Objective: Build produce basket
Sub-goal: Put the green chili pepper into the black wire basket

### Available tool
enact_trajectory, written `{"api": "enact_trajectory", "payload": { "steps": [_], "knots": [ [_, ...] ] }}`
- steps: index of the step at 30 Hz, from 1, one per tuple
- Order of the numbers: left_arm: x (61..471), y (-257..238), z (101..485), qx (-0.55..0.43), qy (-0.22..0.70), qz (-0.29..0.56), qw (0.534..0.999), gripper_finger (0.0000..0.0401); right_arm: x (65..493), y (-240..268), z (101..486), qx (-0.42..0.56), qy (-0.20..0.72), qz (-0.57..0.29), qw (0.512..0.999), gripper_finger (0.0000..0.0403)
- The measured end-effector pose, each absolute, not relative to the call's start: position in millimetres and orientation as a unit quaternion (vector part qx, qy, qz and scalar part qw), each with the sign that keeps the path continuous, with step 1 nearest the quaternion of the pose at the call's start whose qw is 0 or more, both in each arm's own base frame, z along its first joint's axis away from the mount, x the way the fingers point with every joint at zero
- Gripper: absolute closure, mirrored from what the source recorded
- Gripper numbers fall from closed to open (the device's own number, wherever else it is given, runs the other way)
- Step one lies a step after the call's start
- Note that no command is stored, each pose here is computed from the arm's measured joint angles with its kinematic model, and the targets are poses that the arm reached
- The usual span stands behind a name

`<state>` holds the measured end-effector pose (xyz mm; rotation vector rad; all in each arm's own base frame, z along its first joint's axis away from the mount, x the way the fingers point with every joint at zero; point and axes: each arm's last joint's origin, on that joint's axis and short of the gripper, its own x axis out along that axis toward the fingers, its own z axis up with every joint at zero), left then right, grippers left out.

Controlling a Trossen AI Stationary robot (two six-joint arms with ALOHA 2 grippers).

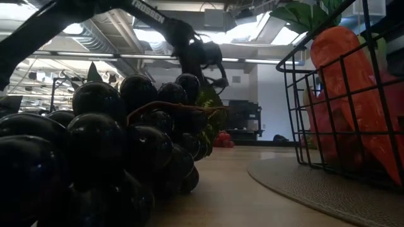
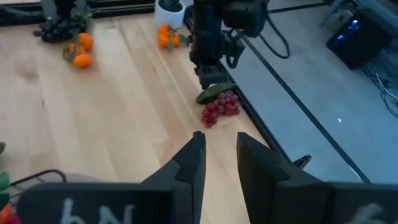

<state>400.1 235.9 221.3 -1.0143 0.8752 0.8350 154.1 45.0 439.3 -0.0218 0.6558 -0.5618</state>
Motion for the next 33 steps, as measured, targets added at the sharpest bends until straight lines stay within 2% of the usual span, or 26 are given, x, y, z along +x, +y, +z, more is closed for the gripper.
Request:
{"api": "enact_trajectory", "payload": {
  "steps": [7, 16, 33],
  "knots": [
    [393.9, 255.1, 206.9, -0.450, 0.389, 0.411, 0.691, 0.0308, 156.8, 37.8, 439.6, -0.001, 0.316, -0.293, 0.903, 0.0325],
    [387.2, 269.8, 192.4, -0.469, 0.396, 0.415, 0.671, 0.0308, 157.7, 33.8, 439.5, 0.005, 0.316, -0.304, 0.899, 0.0325],
    [395.0, 276.6, 174.0, -0.478, 0.386, 0.403, 0.678, 0.0308, 157.7, 33.8, 439.5, 0.016, 0.312, -0.308, 0.899, 0.0325]
  ]
}}
